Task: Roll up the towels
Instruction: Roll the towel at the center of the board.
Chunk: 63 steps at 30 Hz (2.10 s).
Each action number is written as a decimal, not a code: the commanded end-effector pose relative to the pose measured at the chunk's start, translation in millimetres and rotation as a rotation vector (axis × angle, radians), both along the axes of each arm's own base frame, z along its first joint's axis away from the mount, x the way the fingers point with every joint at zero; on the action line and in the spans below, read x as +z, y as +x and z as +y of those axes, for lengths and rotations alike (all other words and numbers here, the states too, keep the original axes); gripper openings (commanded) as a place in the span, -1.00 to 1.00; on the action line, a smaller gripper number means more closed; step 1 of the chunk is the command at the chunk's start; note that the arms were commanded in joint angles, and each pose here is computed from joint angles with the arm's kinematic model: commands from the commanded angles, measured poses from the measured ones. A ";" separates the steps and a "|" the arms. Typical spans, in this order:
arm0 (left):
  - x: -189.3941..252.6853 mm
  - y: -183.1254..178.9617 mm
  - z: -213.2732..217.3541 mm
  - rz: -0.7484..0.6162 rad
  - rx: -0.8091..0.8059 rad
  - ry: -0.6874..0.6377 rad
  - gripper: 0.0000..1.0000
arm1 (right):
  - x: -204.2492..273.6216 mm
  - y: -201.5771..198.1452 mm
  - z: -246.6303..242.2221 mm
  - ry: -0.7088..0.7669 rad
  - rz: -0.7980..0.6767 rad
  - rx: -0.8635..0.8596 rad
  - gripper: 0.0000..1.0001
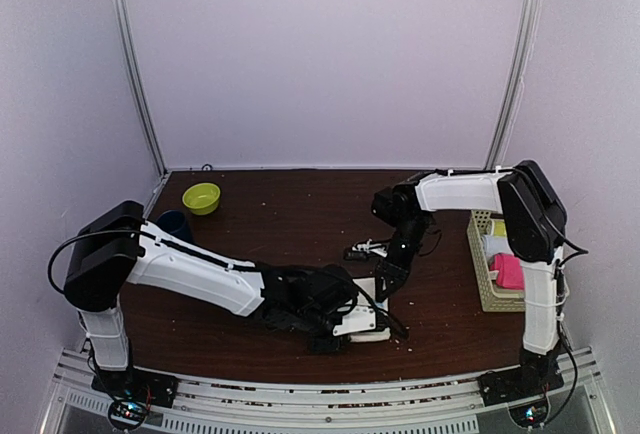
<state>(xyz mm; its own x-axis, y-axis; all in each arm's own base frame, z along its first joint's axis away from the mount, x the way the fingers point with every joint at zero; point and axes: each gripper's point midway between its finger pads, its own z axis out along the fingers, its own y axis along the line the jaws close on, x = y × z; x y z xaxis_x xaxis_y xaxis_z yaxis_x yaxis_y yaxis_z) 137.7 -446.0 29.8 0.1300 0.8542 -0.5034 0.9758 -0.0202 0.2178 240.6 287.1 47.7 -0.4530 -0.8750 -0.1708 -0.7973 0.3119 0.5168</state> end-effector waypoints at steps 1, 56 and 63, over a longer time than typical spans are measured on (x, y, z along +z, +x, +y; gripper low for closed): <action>-6.5 -14.7 1.6 0.082 -0.022 0.033 -0.95 | -28.8 8.8 2.7 -0.075 -0.064 0.012 -0.40; -55.1 -6.5 26.1 1.147 0.195 -0.061 -0.79 | 19.8 -82.7 41.4 0.074 -0.744 0.490 -0.22; -55.2 -7.8 27.7 1.153 0.191 -0.058 -0.79 | 5.1 -86.2 45.8 0.047 -0.787 0.507 -0.19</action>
